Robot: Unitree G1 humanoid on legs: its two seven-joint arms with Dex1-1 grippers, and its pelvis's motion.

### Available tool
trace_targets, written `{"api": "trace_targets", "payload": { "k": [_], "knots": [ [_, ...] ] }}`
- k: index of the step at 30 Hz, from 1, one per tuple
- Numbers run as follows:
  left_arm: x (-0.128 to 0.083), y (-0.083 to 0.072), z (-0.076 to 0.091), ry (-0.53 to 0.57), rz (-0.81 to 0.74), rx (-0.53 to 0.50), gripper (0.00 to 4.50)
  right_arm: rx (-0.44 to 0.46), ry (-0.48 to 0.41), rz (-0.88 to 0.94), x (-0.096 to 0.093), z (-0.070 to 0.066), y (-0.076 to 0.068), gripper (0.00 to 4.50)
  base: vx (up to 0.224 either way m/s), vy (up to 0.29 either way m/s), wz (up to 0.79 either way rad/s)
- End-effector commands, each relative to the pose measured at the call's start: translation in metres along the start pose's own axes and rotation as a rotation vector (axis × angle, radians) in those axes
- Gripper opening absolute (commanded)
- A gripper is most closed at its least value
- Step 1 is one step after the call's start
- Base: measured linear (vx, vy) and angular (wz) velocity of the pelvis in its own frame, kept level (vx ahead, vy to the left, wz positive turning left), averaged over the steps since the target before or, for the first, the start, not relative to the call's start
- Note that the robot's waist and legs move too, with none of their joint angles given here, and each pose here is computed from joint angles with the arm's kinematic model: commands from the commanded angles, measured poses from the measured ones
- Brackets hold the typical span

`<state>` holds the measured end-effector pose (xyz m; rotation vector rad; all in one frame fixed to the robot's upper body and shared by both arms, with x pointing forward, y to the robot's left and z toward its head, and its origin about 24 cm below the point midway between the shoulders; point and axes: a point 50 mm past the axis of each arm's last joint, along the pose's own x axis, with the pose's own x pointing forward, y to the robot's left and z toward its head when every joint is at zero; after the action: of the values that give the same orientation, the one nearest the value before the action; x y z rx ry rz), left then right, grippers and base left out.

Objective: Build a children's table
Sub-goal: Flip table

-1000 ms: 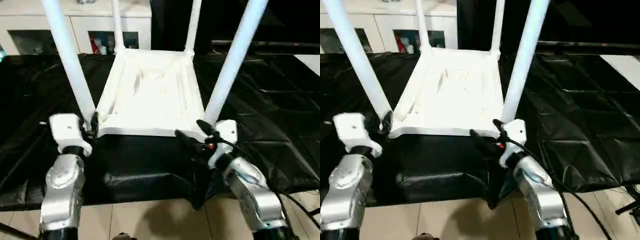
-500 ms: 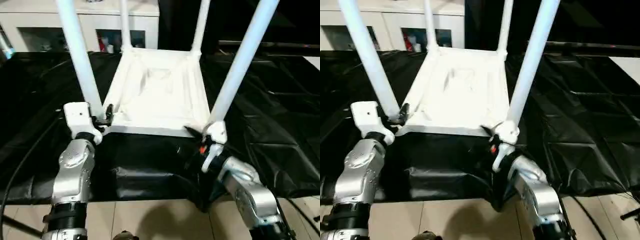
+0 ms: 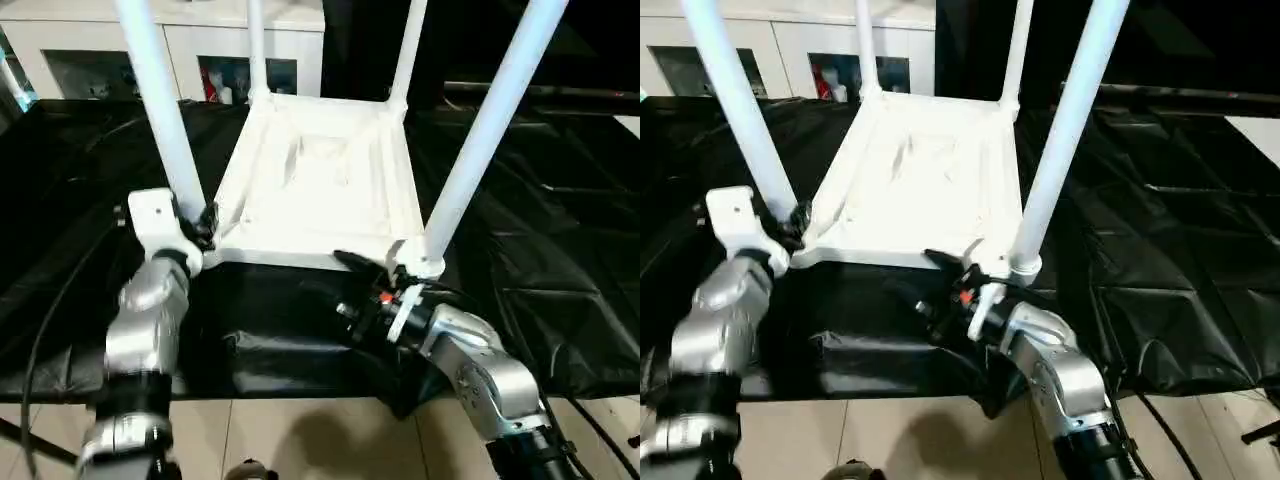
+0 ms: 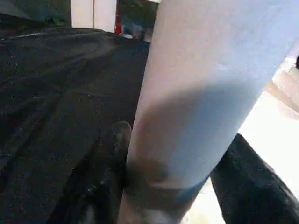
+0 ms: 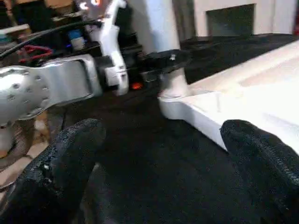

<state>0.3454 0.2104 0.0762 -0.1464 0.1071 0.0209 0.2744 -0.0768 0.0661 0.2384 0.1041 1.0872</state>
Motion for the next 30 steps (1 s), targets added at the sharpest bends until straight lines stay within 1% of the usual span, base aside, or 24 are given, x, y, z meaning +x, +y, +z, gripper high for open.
{"api": "trace_targets", "payload": {
  "k": [1, 4, 7, 9, 11, 13, 15, 16, 17, 18, 20, 22, 23, 24, 26, 28, 30],
  "knots": [
    [0.005, -0.009, -0.003, 0.032, -0.034, -0.043, 2.31, -0.018, -0.001, -0.011, 0.001, 0.003, -0.004, 4.50, 0.000, 0.000, 0.00],
    [0.005, -0.012, -0.005, 0.045, -0.021, -0.065, 2.26, -0.025, -0.016, -0.029, 0.001, 0.006, -0.007, 4.50, 0.000, 0.000, 0.00],
    [0.003, -0.014, -0.008, 0.053, 0.008, -0.164, 2.25, -0.013, -0.022, -0.060, 0.002, 0.004, -0.010, 4.50, 0.000, 0.000, 0.00],
    [0.001, -0.019, -0.008, 0.043, 0.015, -0.263, 2.25, 0.010, -0.009, -0.164, 0.004, -0.002, -0.018, 4.50, 0.000, 0.000, 0.00],
    [-0.002, -0.028, -0.005, 0.025, -0.001, -0.354, 2.25, 0.060, -0.002, -0.267, 0.005, -0.008, -0.024, 4.50, 0.000, 0.000, 0.00],
    [-0.007, -0.043, 0.000, 0.003, -0.048, -0.443, 2.25, 0.103, -0.029, -0.251, 0.005, -0.011, -0.019, 4.50, 0.000, 0.000, 0.00],
    [-0.011, -0.054, 0.004, -0.014, -0.074, -0.493, 2.25, 0.128, -0.047, -0.206, 0.004, -0.012, -0.013, 4.50, 0.000, 0.000, 0.00],
    [-0.015, -0.061, 0.004, -0.015, -0.085, -0.500, 2.25, 0.130, -0.046, -0.198, 0.002, -0.014, -0.012, 4.50, 0.000, 0.000, 0.00],
    [-0.015, -0.061, 0.004, -0.015, -0.085, -0.500, 2.25, 0.130, -0.046, -0.198, 0.002, -0.014, -0.012, 4.50, 0.000, 0.000, 0.00],
    [-0.016, -0.065, 0.004, -0.014, -0.102, -0.500, 2.25, 0.131, -0.041, -0.214, 0.000, -0.015, -0.013, 4.50, 0.000, 0.000, 0.00],
    [-0.017, -0.069, 0.005, -0.020, -0.115, -0.499, 2.24, 0.133, -0.044, -0.242, -0.002, -0.014, -0.016, 4.50, 0.000, 0.000, 0.00],
    [-0.018, -0.073, 0.007, -0.021, -0.119, -0.501, 2.23, 0.165, -0.099, -0.309, -0.003, -0.009, -0.023, 4.50, 0.000, 0.000, 0.00],
    [-0.019, -0.076, 0.008, -0.018, -0.125, -0.496, 2.22, 0.208, -0.154, -0.386, -0.004, -0.004, -0.032, 4.50, 0.000, 0.000, 0.00],
    [-0.020, -0.077, 0.008, -0.017, -0.128, -0.495, 2.22, 0.229, -0.175, -0.418, -0.004, -0.003, -0.035, 4.50, 0.000, 0.000, 0.00],
    [-0.020, -0.080, 0.009, -0.019, -0.129, -0.513, 2.22, 0.305, -0.234, -0.527, -0.006, 0.001, -0.047, 4.50, 0.000, 0.000, 0.00],
    [-0.020, -0.080, 0.009, -0.020, -0.114, -0.529, 2.22, 0.383, -0.295, -0.576, -0.007, 0.004, -0.054, 4.50, 0.000, 0.000, 0.00],
    [-0.018, -0.079, 0.010, -0.023, -0.107, -0.541, 2.22, 0.413, -0.321, -0.618, -0.007, 0.007, -0.059, 4.50, 0.000, 0.000, 0.00]
  ]
}}
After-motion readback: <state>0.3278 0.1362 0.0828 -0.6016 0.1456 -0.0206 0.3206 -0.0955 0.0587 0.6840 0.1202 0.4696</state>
